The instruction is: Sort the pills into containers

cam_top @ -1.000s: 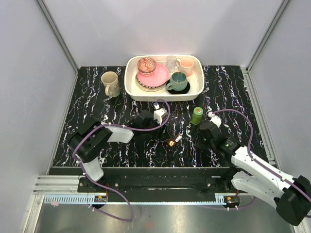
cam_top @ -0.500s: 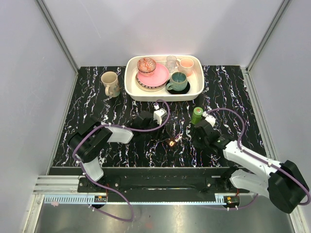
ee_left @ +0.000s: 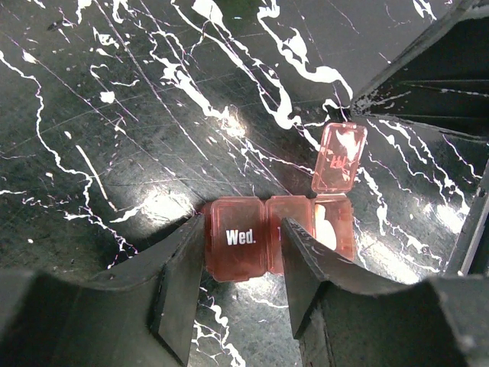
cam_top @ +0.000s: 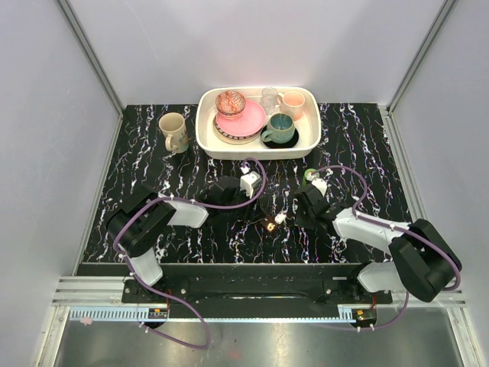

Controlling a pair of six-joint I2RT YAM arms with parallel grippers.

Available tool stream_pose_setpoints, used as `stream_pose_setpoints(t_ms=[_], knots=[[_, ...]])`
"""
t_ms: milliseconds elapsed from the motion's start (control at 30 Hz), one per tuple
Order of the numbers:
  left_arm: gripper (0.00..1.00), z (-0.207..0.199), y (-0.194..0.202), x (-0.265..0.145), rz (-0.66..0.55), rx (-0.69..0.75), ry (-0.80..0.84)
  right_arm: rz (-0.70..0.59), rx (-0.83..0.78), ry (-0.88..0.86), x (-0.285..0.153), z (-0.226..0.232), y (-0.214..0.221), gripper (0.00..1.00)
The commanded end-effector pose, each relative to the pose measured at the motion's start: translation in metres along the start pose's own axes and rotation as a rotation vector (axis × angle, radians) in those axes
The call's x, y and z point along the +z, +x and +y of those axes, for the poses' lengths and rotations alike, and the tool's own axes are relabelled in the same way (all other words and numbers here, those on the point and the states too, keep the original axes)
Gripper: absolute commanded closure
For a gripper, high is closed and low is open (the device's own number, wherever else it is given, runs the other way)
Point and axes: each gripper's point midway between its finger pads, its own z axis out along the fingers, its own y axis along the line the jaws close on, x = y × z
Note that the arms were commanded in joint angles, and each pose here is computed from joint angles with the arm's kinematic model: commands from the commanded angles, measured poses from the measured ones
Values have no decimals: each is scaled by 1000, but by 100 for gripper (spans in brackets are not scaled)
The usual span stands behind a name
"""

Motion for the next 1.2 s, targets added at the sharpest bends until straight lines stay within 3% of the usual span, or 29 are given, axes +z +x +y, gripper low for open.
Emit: stream_pose_setpoints(t_ms=[0, 200, 567, 900, 1167], knots=[[53, 3, 33, -8, 95, -2, -18, -68, -4, -49, 4, 19, -27, 94], [53, 3, 35, -8, 100, 0, -15, -74, -30, -97, 8, 27, -32, 95], [54, 0, 35, -5, 103, -1, -12, -89, -168, -431, -14, 83, -36, 96], [54, -1, 36, -2, 108, -3, -13, 7, -238, -628, -33, 108, -15, 97], [54, 1, 39, -3, 112, -4, -23, 103, -266, -594, -22, 105, -2, 100]])
